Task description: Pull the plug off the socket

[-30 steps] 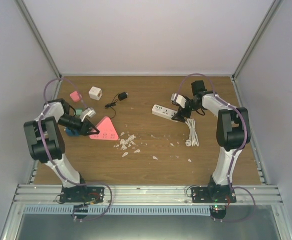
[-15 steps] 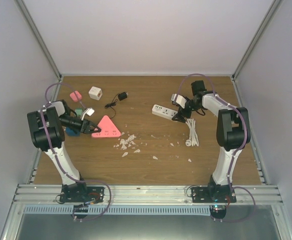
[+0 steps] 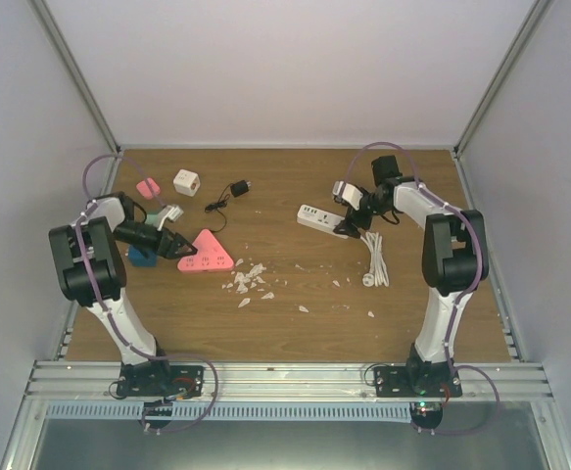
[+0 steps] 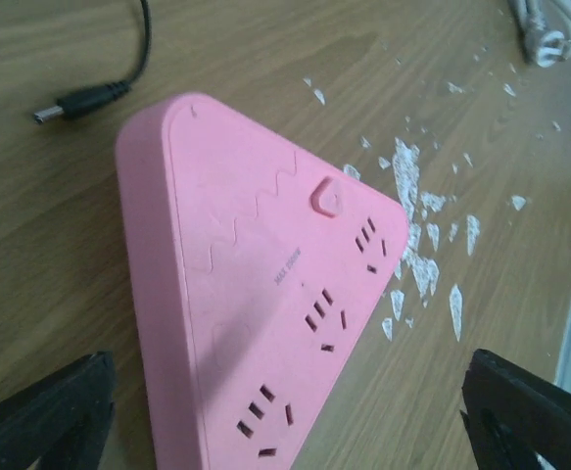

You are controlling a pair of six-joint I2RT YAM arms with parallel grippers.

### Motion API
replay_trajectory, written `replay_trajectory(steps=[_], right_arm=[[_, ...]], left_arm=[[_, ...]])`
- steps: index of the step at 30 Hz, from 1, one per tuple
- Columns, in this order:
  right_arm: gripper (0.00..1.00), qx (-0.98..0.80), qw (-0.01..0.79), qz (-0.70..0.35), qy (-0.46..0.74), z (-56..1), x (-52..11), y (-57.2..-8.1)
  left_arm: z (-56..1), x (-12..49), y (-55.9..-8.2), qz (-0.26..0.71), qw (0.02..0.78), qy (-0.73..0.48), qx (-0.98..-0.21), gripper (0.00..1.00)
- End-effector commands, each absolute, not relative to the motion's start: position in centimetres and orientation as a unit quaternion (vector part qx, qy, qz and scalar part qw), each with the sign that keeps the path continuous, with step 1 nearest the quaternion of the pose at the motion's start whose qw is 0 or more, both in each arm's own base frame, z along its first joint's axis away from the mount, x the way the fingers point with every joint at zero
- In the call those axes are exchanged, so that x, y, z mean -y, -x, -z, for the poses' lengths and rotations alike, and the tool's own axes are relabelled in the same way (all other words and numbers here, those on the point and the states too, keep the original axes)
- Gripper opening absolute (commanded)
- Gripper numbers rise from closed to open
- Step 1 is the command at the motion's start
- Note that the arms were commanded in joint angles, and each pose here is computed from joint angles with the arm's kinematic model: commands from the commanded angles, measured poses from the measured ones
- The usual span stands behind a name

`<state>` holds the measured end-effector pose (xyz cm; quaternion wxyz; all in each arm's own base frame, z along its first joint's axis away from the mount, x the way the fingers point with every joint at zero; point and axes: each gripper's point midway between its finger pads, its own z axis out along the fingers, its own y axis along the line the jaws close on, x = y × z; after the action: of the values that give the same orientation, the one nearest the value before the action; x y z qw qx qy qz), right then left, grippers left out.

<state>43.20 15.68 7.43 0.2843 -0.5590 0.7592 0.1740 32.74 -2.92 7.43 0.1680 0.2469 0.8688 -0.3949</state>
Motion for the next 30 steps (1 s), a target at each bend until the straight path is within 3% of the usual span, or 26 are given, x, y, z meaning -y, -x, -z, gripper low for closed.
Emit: replay_trajectory(steps=[1, 10, 15, 20, 25, 30], right_arm=[[1.0, -0.756, 0.292, -0.169, 0.562, -7.5, -16.9, -43.9], [1.0, -0.766, 0.281, -0.114, 0.567, -5.3, -18.1, -45.0], [0.98, -0.776, 0.268, -0.093, 0.564, -3.7, -18.6, -45.6], [0.83, -0.802, 0.248, -0.093, 0.536, -2.5, -18.1, -45.7], [0.58, -0.828, 0.246, -0.091, 0.496, -2.4, -17.0, -45.9], [0.5, -0.863, 0.242, -0.08, 0.436, -2.7, -13.6, -46.7]], left_arm=[[-9.3, 2.5, -33.8, 0.32, 0.209, -0.282, -0.88, 0.99], [-14.7, 2.9, -37.2, 0.181, 0.304, -0.36, -0.863, 0.99], [-17.8, 4.5, -39.3, 0.151, 0.344, -0.375, -0.848, 0.99], [-20.1, 5.3, -40.9, 0.121, 0.387, -0.372, -0.835, 0.99], [-20.5, 5.5, -41.8, 0.101, 0.401, -0.375, -0.83, 0.99], [-20.8, 5.4, -42.8, 0.088, 0.414, -0.37, -0.827, 0.99]])
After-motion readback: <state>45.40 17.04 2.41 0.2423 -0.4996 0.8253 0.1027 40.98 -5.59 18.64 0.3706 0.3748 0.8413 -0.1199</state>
